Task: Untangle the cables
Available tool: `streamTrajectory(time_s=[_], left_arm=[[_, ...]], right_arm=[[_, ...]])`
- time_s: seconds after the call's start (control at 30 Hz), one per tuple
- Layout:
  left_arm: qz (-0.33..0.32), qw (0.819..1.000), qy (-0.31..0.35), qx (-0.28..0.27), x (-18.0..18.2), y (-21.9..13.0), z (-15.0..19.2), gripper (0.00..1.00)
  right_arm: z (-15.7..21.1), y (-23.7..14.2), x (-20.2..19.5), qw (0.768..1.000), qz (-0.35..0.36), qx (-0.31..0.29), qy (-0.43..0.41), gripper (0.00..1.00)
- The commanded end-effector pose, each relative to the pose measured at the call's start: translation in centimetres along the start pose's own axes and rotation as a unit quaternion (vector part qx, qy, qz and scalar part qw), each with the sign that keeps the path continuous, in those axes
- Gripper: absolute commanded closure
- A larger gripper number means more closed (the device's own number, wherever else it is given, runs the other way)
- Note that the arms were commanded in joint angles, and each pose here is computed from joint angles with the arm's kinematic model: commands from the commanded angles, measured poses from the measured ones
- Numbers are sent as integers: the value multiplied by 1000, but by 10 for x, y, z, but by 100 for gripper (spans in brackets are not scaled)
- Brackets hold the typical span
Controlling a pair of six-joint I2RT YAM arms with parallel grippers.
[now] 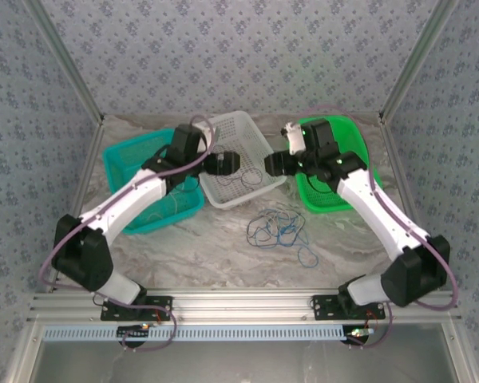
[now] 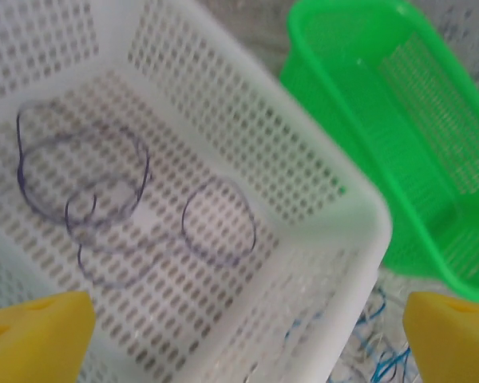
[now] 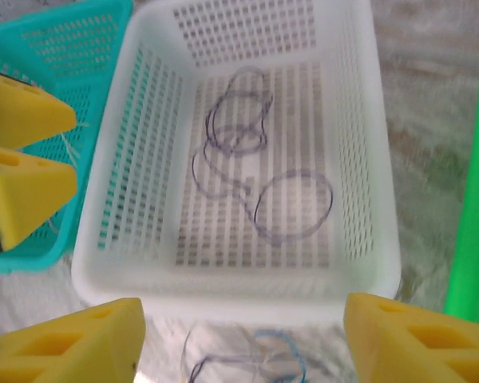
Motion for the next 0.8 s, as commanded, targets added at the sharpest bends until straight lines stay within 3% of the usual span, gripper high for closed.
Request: streamTrajectory(time_s=[0.0, 0.13, 0.23, 0.33, 0.77], left_arm=[[12, 999, -8, -46, -2, -20, 6, 1], [23, 997, -16, -69, -6, -36, 17, 1], [26, 997, -24, -72, -7, -40, 21, 1], [19, 997, -35, -63, -4, -37, 29, 1], [14, 997, -47, -56, -1, -31, 34, 1]], right_arm=[[66, 5, -13, 995, 15, 98, 26, 36], [117, 8, -19, 990, 34, 139, 8, 41], [137, 14, -19, 986, 24, 163, 34, 48], [153, 20, -13, 986, 29, 163, 7, 48], [174, 55, -12, 980, 42, 192, -37, 50]])
Point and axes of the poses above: each hand's point on the last joint's axis, 136 mm out from that joint toward the fingers, its own y axis out along the fingers, its own x axis along the line the jaws close on, z = x × y, the point moved 6 cm from there along -y, back along the fingers, and after that the axes turned 15 degrees about y, right-handed, at the moved point
